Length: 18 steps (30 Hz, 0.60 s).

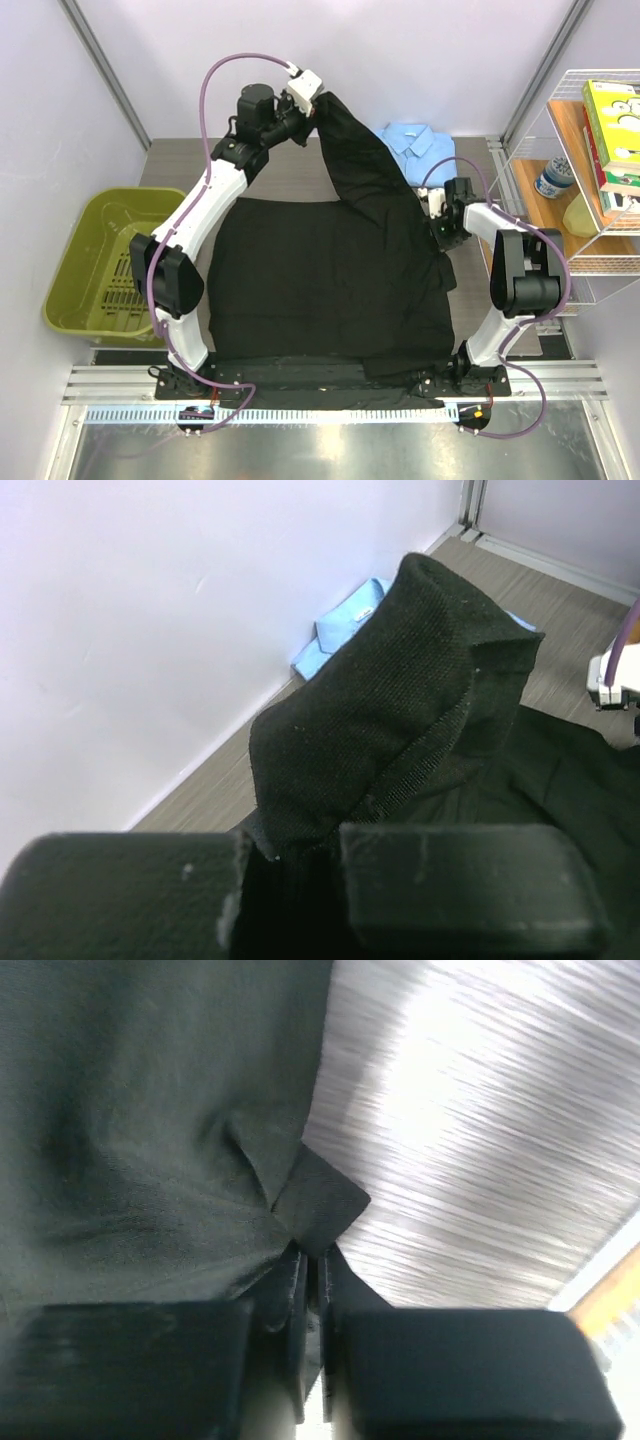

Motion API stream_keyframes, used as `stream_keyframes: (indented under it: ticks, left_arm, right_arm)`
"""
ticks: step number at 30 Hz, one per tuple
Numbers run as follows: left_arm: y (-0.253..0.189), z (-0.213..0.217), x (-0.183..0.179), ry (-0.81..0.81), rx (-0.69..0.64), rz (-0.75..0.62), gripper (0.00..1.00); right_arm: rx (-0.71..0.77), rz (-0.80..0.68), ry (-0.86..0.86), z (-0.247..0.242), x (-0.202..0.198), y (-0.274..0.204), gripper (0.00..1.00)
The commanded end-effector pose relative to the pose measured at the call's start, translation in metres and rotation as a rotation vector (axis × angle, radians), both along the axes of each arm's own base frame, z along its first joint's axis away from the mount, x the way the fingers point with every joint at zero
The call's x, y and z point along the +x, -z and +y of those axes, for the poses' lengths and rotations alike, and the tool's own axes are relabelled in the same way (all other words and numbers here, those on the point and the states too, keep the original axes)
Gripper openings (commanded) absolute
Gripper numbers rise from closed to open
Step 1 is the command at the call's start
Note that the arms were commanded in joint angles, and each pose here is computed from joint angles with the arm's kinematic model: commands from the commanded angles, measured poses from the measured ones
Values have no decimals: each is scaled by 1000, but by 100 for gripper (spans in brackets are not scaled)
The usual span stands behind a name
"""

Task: Fold and stack the long sleeve shirts
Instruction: Fold the shirt

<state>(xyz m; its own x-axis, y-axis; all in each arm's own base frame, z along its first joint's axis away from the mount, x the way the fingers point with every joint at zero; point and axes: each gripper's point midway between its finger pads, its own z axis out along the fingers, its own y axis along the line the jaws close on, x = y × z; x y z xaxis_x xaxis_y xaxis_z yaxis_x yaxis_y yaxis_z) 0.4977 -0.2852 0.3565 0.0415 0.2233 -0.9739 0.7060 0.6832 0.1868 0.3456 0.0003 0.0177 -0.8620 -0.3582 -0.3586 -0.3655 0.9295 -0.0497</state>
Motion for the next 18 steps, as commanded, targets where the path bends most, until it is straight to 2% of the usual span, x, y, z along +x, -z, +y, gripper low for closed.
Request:
stream_keyframes:
  ticks: [1,7,8,9,11,12,14,15,17,18]
  left_arm:
    - [-20,7,3,-17,-24,-74,0]
    - [-11,13,10,-25,-25,-65,0]
    - [-12,14,11,-23,-34,-63,0]
    - [-13,12,9,17,-44,-57,0]
    - [-16,5,0,88,-56,-44,0]
    - [-17,-5,-11,162,-66,-38,0]
    - [-17,-11,-22,220,-71,-20,0]
    - [-16,-15,-27,241,-70,-13,0]
    - [-9,-19,-32,273,-61,16,0]
    - [-7,-21,-35,288,-57,21,0]
  right_arm:
    - [-217,-30,117,-41,-5,-6,1]
    - [-264,-33,166,-54,-24,-19,2]
    - [-242,-32,161,-51,-23,-22,8]
    - [-220,-30,162,-47,-22,-28,26]
    - [-117,-47,143,-29,-16,-39,46]
    - [-85,-100,141,-25,-7,-59,65]
    - [37,-152,94,-2,3,-80,77]
    - [71,-220,81,4,14,-107,82]
    - [204,-332,-2,30,33,-149,84]
    - [253,-383,-26,39,40,-167,90]
